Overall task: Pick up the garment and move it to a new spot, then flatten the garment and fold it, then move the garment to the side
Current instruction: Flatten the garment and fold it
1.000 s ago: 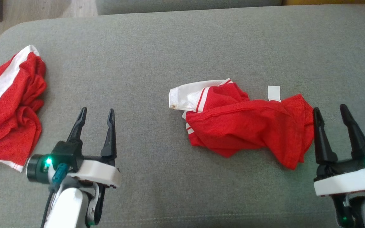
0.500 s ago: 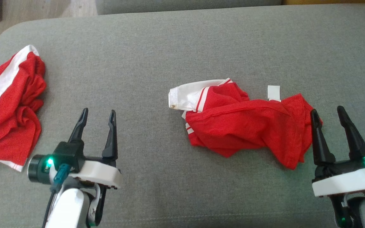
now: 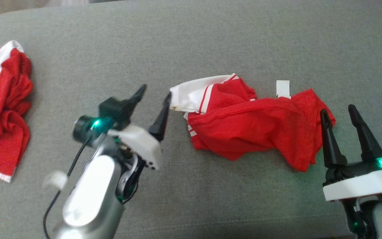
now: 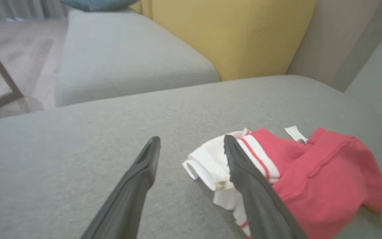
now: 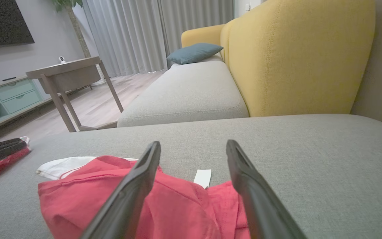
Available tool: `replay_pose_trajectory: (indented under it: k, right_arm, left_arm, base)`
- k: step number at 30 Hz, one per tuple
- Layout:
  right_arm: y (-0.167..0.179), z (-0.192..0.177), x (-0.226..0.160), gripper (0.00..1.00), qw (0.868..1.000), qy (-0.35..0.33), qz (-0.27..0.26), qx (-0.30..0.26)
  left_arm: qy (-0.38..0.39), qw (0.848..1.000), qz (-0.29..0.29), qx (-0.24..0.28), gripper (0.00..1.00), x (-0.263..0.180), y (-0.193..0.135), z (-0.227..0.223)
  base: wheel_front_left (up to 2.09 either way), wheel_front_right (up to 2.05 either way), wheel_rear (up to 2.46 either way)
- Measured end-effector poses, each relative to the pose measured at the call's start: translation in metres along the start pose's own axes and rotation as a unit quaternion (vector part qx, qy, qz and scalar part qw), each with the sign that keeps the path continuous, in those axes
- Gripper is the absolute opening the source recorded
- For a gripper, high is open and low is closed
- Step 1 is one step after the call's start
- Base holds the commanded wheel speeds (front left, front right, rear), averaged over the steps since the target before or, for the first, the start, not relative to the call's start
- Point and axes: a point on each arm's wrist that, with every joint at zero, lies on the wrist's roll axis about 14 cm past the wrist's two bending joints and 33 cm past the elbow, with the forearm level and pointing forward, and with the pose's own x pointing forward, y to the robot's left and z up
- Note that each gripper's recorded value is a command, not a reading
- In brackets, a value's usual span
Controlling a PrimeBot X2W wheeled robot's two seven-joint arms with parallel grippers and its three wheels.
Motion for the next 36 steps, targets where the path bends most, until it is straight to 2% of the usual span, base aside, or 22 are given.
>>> replay_pose_trajectory:
  k: [7,15,16,17,18,21,23,28,36]
  right_arm:
    - [-0.007,-0.008,-0.002,1.00,1.000,0.012,-0.011,0.002]
    - [-0.011,-0.011,0.000,1.00,1.000,0.017,-0.018,0.008]
    - [-0.011,-0.011,-0.001,1.00,1.000,0.017,-0.018,0.009]
    - [-0.011,-0.012,-0.001,1.00,1.000,0.018,-0.018,0.009]
    - [-0.012,-0.012,-0.001,1.00,1.000,0.019,-0.019,0.010]
    - [-0.014,-0.012,-0.002,1.00,0.999,0.018,-0.022,0.013]
    - [-0.015,-0.012,-0.003,1.00,0.999,0.018,-0.025,0.014]
    - [-0.017,-0.013,-0.005,1.00,0.999,0.018,-0.029,0.018]
    - [-0.017,-0.015,-0.003,1.00,0.999,0.021,-0.029,0.024]
  left_arm:
    - [0.126,0.990,-0.046,-0.044,1.00,0.019,-0.022,-0.038]
    - [0.194,0.973,-0.063,-0.109,1.00,0.019,-0.032,-0.060]
    - [0.198,0.971,-0.066,-0.115,0.51,0.019,-0.034,-0.061]
    - [0.203,0.969,-0.073,-0.123,0.11,0.018,-0.037,-0.063]
    - [0.208,0.966,-0.080,-0.133,0.00,0.018,-0.040,-0.064]
    - [0.203,0.964,-0.091,-0.146,0.00,0.019,-0.047,-0.062]
    - [0.175,0.969,-0.094,-0.144,0.00,0.025,-0.048,-0.050]
    - [0.054,0.986,-0.104,-0.121,0.00,0.044,-0.048,0.006]
    - [-0.111,0.988,-0.081,-0.076,0.00,0.044,-0.041,0.068]
  base:
    - [0.00,0.00,0.00]
    - [0.00,0.00,0.00]
    - [0.00,0.00,0.00]
    - [0.00,0.00,0.00]
    - [0.00,0.00,0.00]
    - [0.00,0.00,0.00]
    - [0.00,0.00,0.00]
    - [0.00,0.00,0.00]
    - [0.00,0.00,0.00]
